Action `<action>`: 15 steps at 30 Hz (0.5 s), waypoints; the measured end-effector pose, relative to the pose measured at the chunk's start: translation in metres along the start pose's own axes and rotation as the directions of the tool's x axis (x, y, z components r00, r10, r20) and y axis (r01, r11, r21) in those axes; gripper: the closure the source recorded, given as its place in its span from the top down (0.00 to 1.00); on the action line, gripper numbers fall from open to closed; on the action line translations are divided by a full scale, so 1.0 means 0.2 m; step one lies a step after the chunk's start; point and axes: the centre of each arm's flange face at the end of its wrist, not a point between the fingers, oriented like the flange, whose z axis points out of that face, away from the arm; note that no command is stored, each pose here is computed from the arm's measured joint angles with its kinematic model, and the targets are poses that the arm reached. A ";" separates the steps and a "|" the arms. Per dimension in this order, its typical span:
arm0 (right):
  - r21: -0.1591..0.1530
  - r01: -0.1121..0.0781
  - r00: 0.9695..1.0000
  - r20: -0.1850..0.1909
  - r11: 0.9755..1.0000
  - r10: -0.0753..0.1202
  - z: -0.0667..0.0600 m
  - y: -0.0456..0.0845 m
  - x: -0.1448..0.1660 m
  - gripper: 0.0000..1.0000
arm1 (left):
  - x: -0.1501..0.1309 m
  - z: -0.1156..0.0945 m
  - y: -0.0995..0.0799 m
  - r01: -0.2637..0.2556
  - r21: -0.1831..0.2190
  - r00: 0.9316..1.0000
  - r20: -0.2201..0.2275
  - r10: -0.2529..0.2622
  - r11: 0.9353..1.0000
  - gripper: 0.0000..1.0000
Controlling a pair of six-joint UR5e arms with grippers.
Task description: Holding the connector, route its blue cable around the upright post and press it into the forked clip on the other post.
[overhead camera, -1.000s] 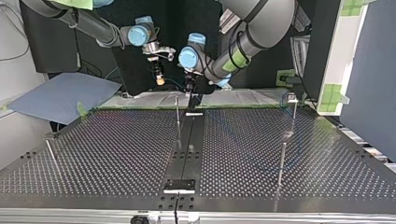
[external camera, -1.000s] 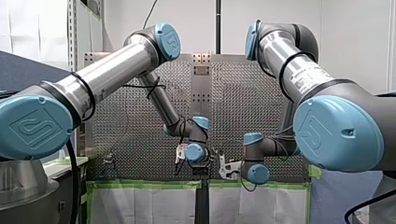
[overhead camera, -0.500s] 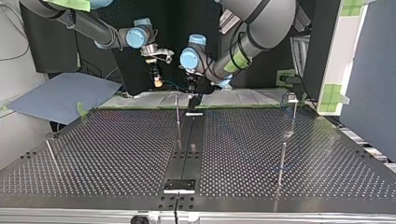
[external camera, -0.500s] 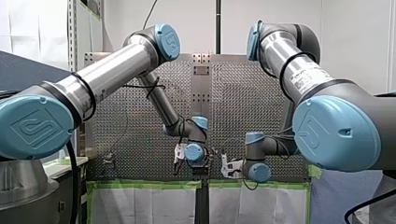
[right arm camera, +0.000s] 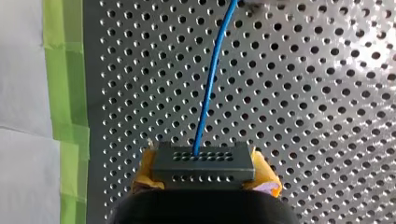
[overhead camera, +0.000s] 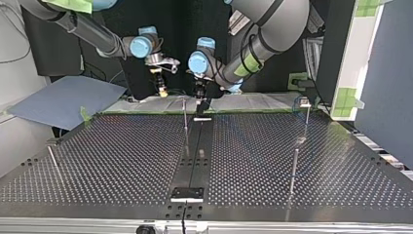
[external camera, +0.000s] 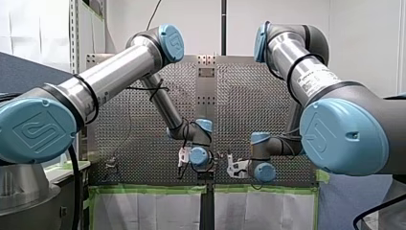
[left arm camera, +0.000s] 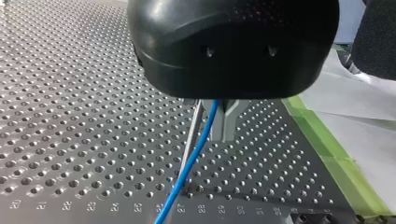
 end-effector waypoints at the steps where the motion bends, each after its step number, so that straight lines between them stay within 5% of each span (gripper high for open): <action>1: -0.005 0.000 1.000 -0.001 1.000 0.000 0.00 0.01 0.00 0.02 | 0.00 0.00 0.00 0.000 0.000 1.000 0.000 0.000 1.000 0.01; 15: -0.055 0.013 1.000 0.000 0.998 -0.013 0.03 0.17 0.01 0.02 | -0.01 -0.01 -0.02 -0.004 0.003 1.000 0.007 0.004 1.000 0.01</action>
